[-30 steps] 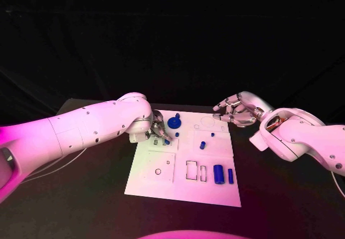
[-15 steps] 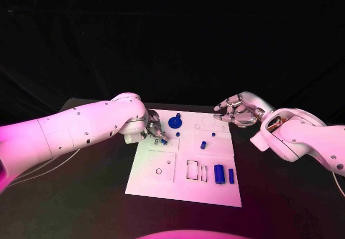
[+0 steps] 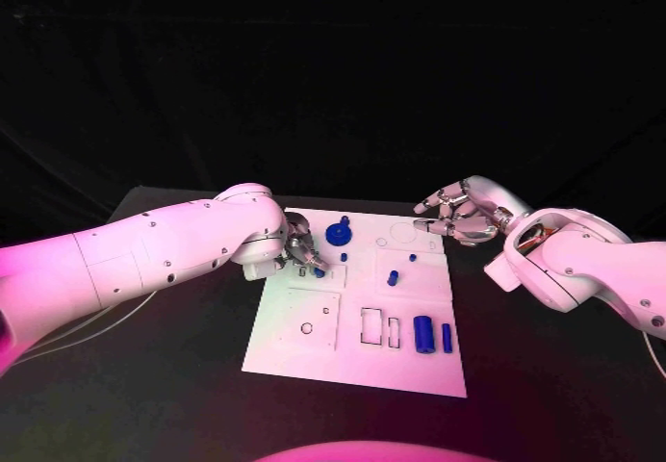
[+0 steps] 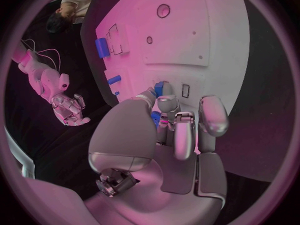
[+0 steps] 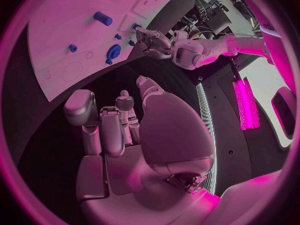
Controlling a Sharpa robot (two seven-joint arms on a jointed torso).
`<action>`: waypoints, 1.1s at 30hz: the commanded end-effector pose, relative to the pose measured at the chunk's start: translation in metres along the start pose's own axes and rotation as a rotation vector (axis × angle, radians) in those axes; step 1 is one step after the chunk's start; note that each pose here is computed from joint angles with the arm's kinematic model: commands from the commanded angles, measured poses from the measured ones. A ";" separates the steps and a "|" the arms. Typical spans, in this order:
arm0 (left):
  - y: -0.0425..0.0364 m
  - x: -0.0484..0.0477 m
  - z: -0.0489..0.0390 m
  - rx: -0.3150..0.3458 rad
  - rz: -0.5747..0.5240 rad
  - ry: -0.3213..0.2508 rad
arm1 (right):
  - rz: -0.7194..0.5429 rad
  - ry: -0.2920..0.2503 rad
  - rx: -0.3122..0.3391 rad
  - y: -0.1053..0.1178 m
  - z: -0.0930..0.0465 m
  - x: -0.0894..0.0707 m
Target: Assemble the parts on the task board
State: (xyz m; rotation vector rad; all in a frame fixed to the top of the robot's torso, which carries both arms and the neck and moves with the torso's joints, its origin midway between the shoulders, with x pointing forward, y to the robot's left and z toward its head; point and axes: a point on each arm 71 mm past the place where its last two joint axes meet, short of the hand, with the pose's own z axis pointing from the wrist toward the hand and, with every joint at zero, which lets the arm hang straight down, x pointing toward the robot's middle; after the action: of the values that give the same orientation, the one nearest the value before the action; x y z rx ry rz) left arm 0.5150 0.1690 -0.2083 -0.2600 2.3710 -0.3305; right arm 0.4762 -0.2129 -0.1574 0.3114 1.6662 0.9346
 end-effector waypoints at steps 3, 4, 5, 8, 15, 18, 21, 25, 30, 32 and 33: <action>-0.0017 0.0005 0.0016 0.016 0.020 -0.030 | -0.006 0.015 -0.004 0.000 0.000 0.002; -0.0014 0.0006 0.0018 0.014 0.023 -0.031 | -0.006 0.016 -0.003 0.000 0.000 0.002; -0.0011 0.0006 0.0019 0.013 0.027 -0.033 | -0.006 0.016 -0.003 -0.001 0.000 0.002; 0.0000 0.0007 0.0022 0.009 0.036 -0.035 | -0.006 0.017 -0.002 -0.001 0.000 0.002; 0.0012 0.0022 0.0018 0.003 0.061 -0.019 | -0.006 0.020 0.000 -0.001 0.000 0.002; 0.0018 0.0023 0.0016 0.000 0.068 -0.018 | -0.006 0.021 0.000 -0.001 0.000 0.003; 0.0024 0.0024 0.0015 -0.002 0.072 -0.016 | -0.006 0.021 0.000 -0.002 0.000 0.003; 0.0032 0.0026 0.0013 -0.004 0.076 -0.011 | -0.006 0.022 0.001 -0.002 -0.001 0.003; 0.0030 0.0032 0.0011 -0.004 0.080 -0.007 | -0.006 0.022 0.001 -0.002 -0.001 0.003; 0.0029 0.0033 0.0010 -0.004 0.078 -0.006 | -0.006 0.022 0.001 -0.002 -0.001 0.003; 0.0028 0.0034 0.0010 -0.004 0.077 -0.005 | -0.006 0.023 0.001 -0.002 -0.001 0.003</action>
State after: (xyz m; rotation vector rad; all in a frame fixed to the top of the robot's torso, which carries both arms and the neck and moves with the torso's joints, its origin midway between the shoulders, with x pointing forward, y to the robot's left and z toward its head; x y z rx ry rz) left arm 0.5146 0.1719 -0.2107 -0.1979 2.3513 -0.2954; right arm 0.4757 -0.2133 -0.1602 0.3123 1.6770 0.9336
